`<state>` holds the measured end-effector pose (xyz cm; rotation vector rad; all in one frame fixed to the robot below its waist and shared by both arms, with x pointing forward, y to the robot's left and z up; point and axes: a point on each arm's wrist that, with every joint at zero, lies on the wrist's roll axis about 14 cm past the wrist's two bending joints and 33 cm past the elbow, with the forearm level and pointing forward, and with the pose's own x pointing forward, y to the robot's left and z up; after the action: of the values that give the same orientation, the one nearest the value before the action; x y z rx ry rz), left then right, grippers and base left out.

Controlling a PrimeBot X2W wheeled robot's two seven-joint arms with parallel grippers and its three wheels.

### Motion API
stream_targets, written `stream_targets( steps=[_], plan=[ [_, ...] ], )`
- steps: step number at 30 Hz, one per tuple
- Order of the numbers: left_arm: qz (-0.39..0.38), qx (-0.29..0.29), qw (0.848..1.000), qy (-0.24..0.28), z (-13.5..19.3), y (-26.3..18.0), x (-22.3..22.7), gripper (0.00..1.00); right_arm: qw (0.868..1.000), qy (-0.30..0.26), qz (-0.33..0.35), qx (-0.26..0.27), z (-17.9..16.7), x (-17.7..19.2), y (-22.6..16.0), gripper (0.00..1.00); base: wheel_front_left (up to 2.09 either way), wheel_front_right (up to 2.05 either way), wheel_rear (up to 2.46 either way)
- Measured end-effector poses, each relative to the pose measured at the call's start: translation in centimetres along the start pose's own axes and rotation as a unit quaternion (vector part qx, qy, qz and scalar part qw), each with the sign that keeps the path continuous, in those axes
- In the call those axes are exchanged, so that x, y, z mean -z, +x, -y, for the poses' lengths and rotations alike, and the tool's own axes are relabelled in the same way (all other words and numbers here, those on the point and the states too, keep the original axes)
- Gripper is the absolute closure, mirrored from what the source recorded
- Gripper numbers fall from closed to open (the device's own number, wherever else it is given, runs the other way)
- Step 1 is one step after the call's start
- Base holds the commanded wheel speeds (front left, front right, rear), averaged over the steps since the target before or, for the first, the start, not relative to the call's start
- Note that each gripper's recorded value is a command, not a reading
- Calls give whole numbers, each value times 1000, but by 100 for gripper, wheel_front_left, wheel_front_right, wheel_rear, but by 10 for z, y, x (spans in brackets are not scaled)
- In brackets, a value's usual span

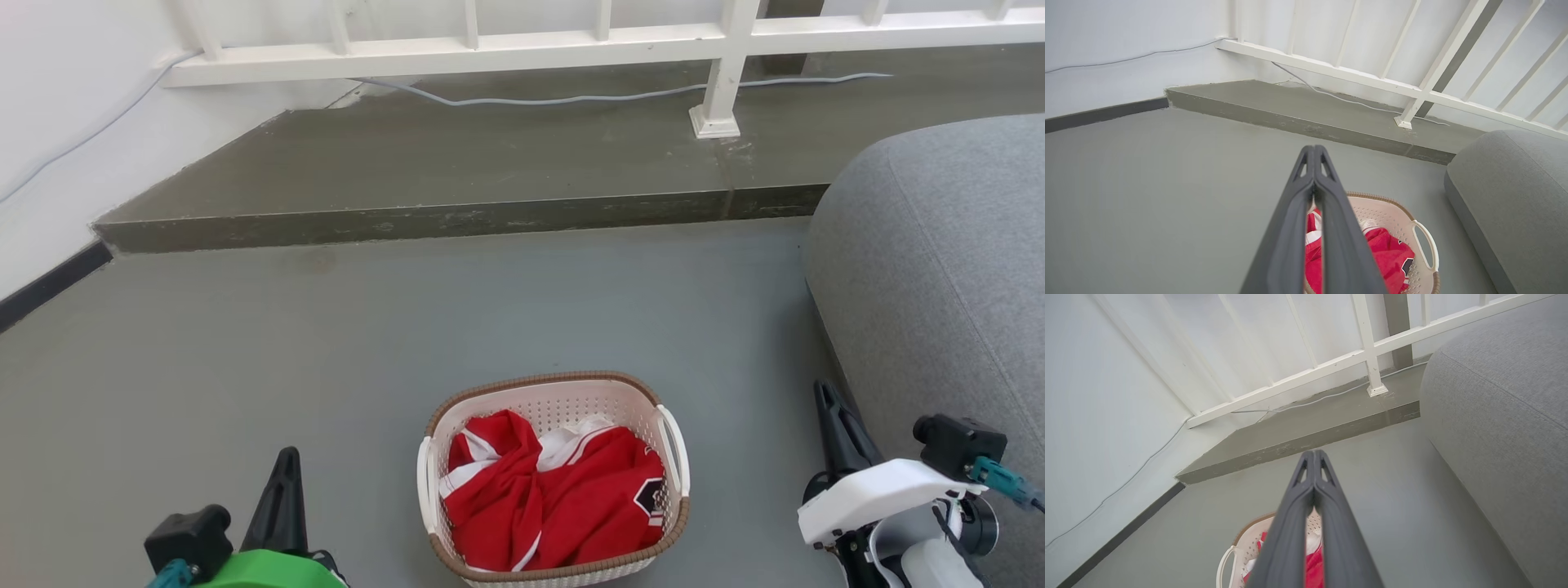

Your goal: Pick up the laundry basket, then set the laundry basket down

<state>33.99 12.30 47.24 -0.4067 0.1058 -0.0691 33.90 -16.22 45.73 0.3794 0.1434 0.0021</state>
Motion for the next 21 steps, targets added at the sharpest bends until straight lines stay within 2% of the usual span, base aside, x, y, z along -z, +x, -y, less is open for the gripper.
stream_targets(
  steps=[11,21],
  plan=[
    [-12,-21,997,-79,-13,1,1,100,997,75,-9,19,10,-1,3,100,0,0,0],
    [-25,-34,988,-147,-21,3,3,100,989,145,-15,27,16,-3,6,100,0,0,0]
  ],
)
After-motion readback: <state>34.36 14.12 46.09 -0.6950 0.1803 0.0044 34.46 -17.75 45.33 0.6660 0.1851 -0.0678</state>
